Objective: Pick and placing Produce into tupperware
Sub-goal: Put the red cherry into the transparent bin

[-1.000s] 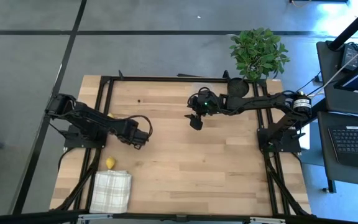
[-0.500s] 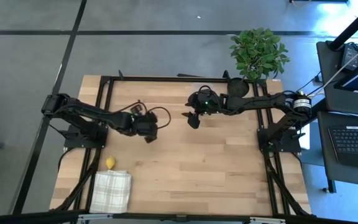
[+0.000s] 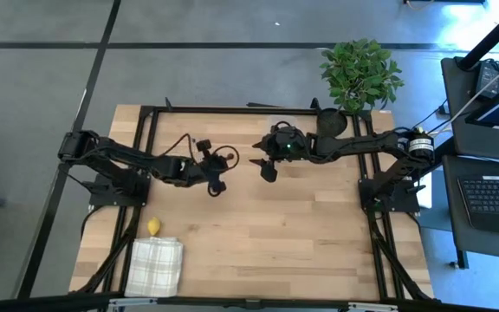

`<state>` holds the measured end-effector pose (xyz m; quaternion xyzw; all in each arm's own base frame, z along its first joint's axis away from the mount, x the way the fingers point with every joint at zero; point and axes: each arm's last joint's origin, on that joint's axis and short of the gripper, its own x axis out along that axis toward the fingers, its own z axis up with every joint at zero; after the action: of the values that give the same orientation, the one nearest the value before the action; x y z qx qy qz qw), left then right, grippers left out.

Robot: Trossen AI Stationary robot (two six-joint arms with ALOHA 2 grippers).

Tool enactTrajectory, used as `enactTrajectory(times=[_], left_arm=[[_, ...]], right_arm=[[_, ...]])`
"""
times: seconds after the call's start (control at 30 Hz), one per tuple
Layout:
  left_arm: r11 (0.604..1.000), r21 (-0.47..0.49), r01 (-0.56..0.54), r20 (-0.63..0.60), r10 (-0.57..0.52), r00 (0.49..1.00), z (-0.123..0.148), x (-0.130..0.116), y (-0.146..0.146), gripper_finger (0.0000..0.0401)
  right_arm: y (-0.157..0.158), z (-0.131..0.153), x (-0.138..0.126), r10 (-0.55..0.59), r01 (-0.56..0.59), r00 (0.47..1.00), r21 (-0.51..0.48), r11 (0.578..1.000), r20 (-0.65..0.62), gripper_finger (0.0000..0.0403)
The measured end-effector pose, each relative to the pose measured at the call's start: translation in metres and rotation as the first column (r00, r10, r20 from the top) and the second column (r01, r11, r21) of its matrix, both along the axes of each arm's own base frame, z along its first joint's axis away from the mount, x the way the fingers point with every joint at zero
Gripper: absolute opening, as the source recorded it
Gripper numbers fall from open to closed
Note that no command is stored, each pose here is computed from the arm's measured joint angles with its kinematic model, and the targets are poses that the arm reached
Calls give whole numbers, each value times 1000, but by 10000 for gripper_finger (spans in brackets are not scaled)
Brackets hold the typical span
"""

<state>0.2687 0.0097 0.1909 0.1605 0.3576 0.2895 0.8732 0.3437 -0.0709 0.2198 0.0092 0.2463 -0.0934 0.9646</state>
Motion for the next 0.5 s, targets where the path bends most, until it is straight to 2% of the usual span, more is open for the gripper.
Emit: enactTrajectory(times=[0.07,0.2,0.5], left_arm=[[999,31,33,31,-34,999,0,2,1,0],[987,87,134,59,-140,988,4,7,0,0],[963,74,259,171,-268,948,14,15,10,0]], right_arm=[[1,2,1,7,-6,1000,-12,1000,25,262],[5,3,2,66,-65,998,-104,992,6,262],[24,7,8,129,-121,990,-133,984,55,262]])
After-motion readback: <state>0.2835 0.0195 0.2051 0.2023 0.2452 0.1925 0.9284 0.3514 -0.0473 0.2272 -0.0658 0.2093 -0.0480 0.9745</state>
